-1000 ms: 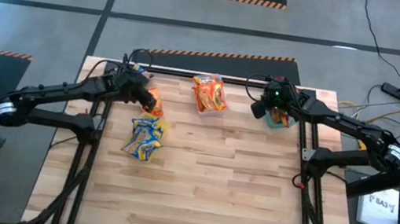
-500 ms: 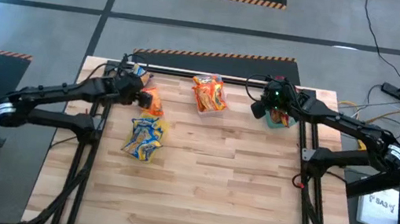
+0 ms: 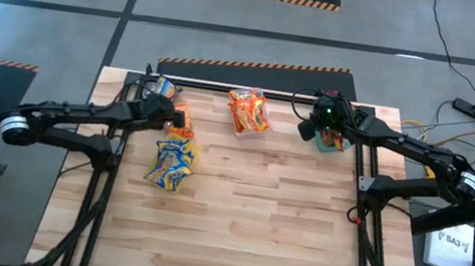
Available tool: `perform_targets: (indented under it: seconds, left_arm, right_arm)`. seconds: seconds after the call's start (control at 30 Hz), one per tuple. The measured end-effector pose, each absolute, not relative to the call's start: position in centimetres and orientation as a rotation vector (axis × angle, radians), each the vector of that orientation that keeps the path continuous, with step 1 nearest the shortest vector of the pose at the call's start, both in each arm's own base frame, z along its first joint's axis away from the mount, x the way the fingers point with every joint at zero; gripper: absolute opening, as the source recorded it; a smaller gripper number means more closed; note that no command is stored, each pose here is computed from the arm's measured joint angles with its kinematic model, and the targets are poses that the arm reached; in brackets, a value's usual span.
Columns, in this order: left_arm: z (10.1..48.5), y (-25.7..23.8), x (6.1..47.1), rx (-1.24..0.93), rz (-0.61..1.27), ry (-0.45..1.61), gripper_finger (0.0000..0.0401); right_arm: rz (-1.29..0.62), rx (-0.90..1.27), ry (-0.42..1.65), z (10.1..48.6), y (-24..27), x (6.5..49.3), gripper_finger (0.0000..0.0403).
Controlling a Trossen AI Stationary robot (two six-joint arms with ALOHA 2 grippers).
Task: Sort Maruchan noodles
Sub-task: Put the orange noodle pack into the transparent bin
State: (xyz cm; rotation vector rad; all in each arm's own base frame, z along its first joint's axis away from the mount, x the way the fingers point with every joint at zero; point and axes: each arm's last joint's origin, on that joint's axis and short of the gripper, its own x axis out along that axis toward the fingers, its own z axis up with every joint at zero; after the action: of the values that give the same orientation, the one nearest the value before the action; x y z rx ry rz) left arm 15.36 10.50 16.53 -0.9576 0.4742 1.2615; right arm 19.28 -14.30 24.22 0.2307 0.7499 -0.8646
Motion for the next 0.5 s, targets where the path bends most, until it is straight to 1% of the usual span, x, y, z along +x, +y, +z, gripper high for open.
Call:
perform_targets:
  seconds: [0.2, 0.33, 0.5]
  left_arm:
    - [14.3, 10.6, 15.5, -1.015, 1.263, 0.379, 0.0391]
    - [13.5, 11.0, 16.1, -1.008, 1.275, 0.359, 0.0399]
    - [12.7, 11.6, 16.9, -0.987, 1.321, 0.386, 0.0396]
  right_arm:
    - [-0.865, 0.231, 0.75, 24.2, -14.3, 19.3, 0.0057]
    - [-0.865, 0.231, 0.75, 24.2, -14.3, 19.3, 0.0057]
    - [-0.865, 0.231, 0.75, 24.2, -14.3, 19.3, 0.0057]
